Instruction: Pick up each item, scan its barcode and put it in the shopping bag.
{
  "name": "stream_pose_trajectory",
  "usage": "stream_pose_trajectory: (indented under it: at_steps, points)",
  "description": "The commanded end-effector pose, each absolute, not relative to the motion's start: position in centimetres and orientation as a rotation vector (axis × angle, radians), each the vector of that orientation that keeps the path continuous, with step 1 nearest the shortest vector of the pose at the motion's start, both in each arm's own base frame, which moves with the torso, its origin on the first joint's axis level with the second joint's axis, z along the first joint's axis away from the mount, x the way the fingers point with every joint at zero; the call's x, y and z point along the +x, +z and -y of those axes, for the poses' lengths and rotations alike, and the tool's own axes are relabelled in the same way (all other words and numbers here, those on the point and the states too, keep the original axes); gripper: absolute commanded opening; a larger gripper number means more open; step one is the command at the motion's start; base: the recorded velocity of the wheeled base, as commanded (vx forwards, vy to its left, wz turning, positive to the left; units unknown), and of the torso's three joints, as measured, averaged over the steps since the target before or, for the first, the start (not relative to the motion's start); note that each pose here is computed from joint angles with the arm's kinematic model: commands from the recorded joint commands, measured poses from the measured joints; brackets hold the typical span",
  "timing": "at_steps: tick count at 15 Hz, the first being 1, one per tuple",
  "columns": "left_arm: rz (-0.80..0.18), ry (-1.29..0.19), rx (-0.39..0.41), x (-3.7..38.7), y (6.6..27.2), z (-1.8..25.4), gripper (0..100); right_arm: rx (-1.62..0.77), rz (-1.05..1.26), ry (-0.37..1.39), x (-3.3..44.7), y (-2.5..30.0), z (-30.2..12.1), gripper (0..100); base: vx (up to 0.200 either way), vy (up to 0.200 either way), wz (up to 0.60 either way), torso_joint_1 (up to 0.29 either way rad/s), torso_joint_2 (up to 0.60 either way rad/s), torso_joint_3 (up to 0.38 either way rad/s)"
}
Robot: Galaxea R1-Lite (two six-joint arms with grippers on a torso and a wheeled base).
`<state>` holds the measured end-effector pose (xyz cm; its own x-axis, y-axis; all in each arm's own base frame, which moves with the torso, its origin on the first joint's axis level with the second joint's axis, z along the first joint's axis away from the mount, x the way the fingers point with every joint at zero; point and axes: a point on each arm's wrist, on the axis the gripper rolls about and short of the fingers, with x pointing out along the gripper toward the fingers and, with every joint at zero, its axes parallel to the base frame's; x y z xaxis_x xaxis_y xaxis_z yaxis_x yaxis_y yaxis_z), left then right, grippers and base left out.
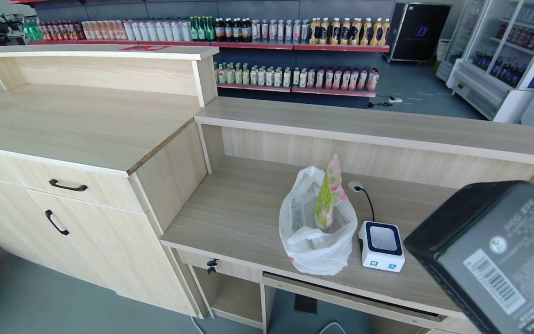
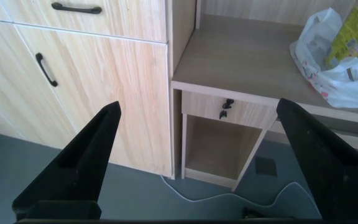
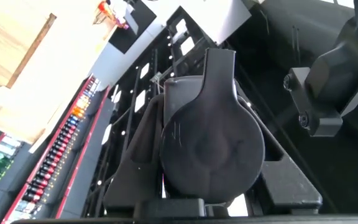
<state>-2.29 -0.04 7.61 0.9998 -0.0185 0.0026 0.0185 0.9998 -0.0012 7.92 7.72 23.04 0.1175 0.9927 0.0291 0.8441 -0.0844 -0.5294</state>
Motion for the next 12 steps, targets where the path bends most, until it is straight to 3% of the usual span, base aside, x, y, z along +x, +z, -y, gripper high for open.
stream_pose_trajectory:
  at_steps: [1, 12]
  points:
    - [0.003, -0.018, -0.002, -2.29, 7.61, 0.04, 100, -1.987, 1.777, 0.479, 7.8, 23.05, -7.59, 0, 0.0, 0.0, 0.0, 0.0, 0.0, 0.0]
    - [0.003, -0.018, -0.002, -2.29, 7.61, 0.04, 100, -1.993, 1.785, 0.524, 7.22, 22.88, -6.82, 0, 0.0, 0.0, 0.0, 0.0, 0.0, 0.0]
